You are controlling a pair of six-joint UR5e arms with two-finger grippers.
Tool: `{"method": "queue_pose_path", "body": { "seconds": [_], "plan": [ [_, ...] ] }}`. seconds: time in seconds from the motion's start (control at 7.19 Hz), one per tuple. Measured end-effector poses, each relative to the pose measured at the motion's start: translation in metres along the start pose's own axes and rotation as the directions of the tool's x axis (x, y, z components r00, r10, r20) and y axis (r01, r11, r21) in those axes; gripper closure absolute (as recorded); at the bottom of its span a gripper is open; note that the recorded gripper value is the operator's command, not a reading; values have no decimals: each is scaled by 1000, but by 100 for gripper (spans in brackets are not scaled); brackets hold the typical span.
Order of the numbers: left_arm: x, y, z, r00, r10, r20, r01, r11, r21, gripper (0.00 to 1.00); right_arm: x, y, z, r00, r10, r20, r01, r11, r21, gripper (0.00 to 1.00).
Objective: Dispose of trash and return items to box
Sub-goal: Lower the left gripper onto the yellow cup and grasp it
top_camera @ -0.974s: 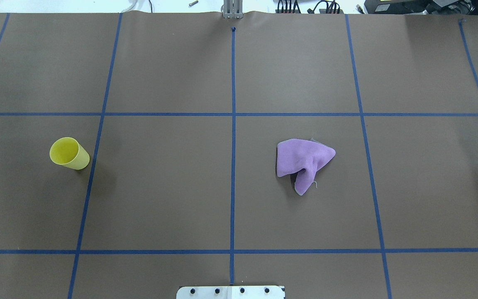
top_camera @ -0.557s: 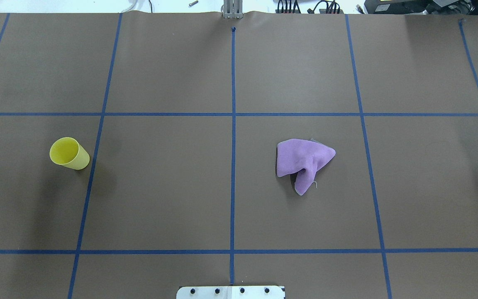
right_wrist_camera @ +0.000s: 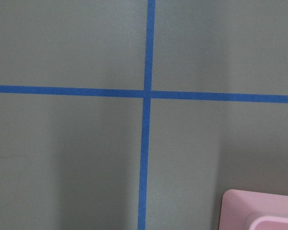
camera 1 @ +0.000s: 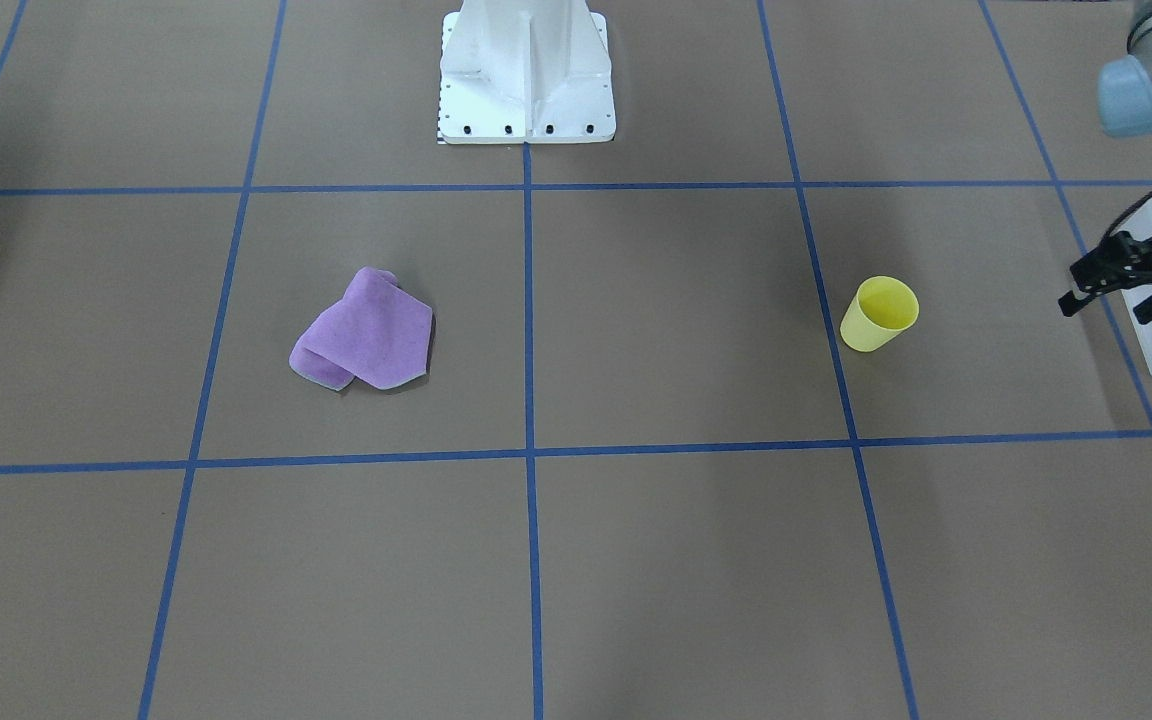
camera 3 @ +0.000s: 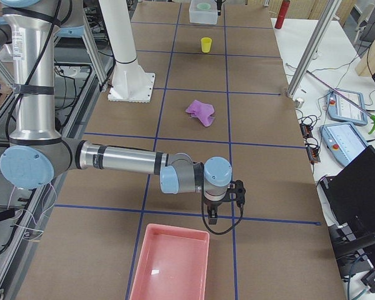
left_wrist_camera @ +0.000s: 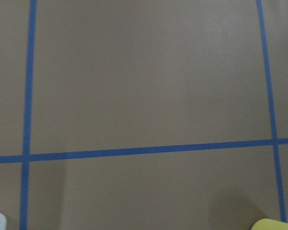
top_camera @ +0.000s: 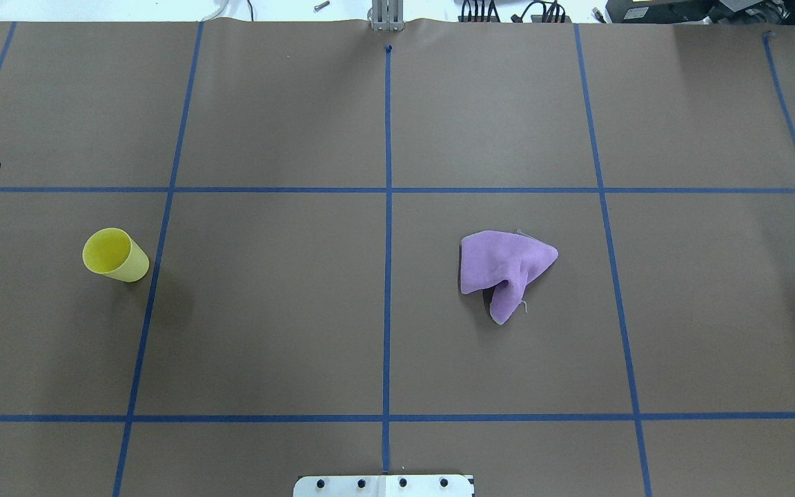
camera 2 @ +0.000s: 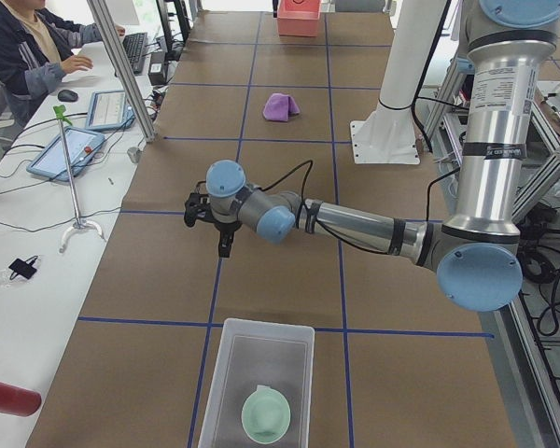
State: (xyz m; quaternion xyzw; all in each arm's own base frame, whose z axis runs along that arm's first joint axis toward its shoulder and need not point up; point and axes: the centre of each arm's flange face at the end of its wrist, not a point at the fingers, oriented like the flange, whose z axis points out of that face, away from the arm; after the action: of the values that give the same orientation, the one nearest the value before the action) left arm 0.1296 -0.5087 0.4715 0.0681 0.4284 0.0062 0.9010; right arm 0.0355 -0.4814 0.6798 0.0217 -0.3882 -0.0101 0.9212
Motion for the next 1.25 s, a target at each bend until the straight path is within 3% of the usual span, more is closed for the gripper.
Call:
{"method": "queue_pose_path", "body": {
  "seconds": [0.14,0.56,0.97,1.25],
  "plan": [
    [40,14,4,999,13,39,-12,1000,-28,4,0,0,0,1000,-1,1,1,1000,0,0],
    [96,39,47,995,71,67,-64,992,-105,7,3,3,3,1000,5,1,-5,1000,-7,0],
    [87,29,95,993,102,55,-97,992,-82,12,4,4,5,1000,8,1,-8,1000,-10,0],
    [91,27,106,994,100,45,-97,992,-79,23,4,5,5,1000,8,0,-8,1000,-11,0]
  ]
}}
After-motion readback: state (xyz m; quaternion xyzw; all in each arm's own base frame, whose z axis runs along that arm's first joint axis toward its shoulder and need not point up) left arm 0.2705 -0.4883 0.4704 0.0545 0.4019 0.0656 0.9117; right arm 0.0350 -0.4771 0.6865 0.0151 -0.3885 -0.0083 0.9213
